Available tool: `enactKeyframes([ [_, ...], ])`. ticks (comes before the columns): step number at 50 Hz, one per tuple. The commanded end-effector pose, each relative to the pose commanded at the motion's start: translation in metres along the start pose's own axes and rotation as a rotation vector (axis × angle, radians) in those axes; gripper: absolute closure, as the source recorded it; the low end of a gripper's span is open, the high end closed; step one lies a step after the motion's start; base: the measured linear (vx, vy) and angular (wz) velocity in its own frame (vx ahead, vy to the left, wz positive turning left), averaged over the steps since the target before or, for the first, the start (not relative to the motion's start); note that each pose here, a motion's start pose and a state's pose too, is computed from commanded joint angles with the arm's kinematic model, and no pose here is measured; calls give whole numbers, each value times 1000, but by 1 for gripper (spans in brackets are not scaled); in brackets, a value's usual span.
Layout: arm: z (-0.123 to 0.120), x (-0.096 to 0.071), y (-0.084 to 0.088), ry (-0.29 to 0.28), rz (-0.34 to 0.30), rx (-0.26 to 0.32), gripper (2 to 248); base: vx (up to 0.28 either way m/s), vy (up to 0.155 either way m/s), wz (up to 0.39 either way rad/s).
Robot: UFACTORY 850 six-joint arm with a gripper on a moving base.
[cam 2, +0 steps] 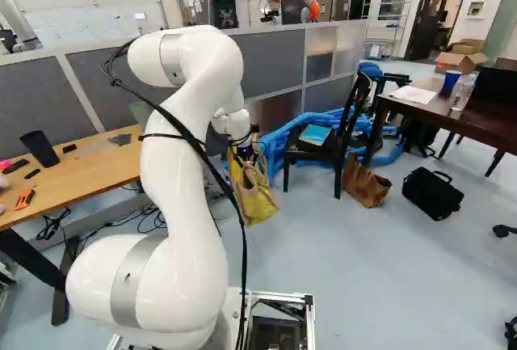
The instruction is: Pick up the bag on the ground and place it on the table
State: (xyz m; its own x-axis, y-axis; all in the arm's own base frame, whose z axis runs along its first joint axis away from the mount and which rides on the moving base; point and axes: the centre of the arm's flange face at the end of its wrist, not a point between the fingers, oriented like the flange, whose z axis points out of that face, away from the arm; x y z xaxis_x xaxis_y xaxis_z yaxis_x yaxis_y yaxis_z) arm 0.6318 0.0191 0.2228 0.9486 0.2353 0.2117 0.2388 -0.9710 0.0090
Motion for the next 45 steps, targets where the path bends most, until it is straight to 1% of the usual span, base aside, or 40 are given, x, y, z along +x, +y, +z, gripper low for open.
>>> enactKeyframes([
  [14, -19, 4, 0, -5, 11, 10, 227, 0, 0, 0],
  [45, -66, 5, -1, 42, 10, 1, 227, 0, 0, 0],
])
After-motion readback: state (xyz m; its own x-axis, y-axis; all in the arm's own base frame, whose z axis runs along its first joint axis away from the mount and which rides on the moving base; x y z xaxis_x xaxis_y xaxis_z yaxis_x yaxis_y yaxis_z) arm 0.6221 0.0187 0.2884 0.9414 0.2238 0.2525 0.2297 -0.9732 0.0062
